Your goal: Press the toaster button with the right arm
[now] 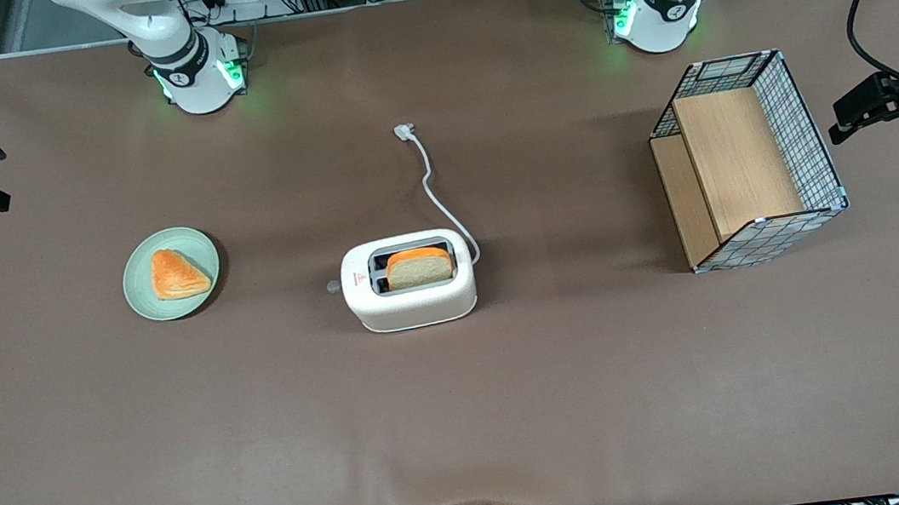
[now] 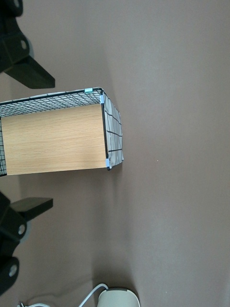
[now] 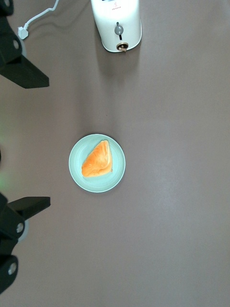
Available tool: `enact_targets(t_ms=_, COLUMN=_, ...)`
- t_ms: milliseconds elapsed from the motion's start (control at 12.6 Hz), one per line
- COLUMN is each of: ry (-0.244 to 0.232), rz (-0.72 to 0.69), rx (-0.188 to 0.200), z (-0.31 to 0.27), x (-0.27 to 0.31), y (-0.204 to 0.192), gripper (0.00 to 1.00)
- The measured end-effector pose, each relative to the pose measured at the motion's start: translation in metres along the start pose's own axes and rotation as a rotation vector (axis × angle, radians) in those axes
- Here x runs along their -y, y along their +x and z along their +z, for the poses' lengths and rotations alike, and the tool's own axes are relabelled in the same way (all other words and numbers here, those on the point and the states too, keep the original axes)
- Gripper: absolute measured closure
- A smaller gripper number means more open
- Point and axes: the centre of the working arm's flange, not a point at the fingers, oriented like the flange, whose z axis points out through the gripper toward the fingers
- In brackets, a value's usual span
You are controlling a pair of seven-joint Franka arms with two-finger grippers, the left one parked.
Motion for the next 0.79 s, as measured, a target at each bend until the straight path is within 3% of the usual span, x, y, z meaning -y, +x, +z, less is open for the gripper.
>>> enact_targets(t_ms=791, ry=0.0, rz=-0.003, rx=0.0, z=0.0, x=0.0013, y=0.0, gripper=0.0)
